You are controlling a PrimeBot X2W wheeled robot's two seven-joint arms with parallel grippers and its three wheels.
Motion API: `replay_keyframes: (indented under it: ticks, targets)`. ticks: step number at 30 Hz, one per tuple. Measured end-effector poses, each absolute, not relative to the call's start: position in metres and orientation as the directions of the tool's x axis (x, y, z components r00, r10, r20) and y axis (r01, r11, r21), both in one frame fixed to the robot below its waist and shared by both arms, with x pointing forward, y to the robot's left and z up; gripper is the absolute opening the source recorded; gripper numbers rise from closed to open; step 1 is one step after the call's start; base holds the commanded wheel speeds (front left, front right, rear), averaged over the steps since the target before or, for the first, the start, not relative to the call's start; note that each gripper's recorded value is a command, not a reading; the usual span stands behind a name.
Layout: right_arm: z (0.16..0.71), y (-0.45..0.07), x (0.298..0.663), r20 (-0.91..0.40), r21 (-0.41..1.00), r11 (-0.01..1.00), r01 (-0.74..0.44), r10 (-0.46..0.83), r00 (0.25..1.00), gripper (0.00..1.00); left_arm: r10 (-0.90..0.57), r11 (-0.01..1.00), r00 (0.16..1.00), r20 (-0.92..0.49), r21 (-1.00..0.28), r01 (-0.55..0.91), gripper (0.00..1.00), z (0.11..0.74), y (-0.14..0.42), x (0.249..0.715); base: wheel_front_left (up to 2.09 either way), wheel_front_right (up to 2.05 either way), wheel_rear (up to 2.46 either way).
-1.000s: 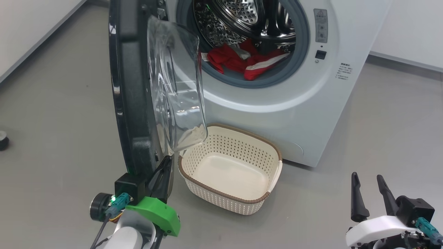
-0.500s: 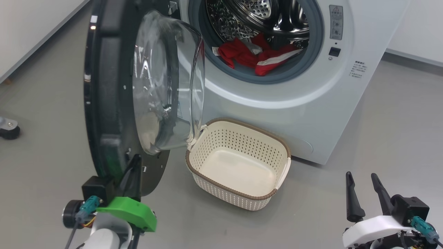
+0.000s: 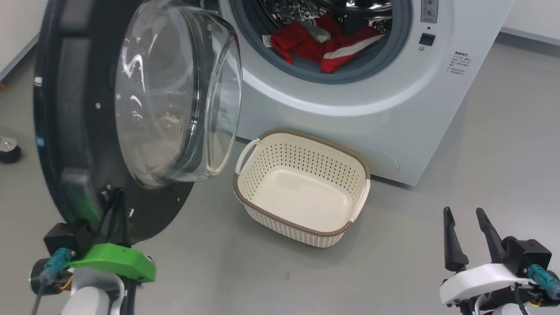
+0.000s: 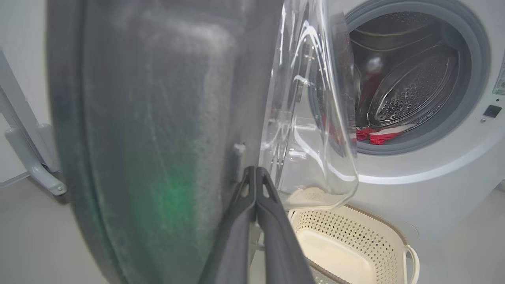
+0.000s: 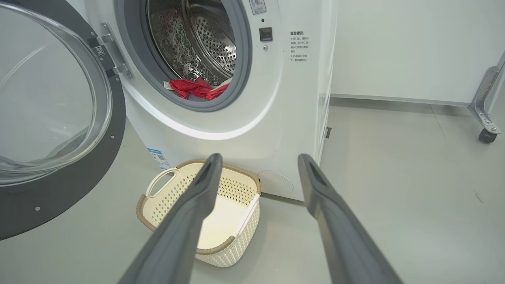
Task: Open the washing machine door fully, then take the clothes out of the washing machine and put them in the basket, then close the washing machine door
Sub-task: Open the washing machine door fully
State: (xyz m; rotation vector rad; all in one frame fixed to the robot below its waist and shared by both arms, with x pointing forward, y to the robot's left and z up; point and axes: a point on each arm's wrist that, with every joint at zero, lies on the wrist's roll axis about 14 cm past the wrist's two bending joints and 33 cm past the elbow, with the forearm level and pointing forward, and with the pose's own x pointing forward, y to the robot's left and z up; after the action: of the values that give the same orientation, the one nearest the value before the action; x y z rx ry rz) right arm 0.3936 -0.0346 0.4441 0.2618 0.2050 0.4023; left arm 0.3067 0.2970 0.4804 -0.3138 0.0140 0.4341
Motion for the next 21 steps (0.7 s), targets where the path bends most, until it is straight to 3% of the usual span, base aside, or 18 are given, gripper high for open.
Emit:
replay_keyframes:
  ticks: [21]
  targets:
    - [0.419, -0.039, 0.424, -0.199, 0.271, 0.89, -0.367, 0.425, 0.883, 1.0, 0.627, 0.726, 0.767, -0.136, -0.254, -0.639, 0.0, 0.467, 0.391, 0.292, 0.0, 0.0, 0.0]
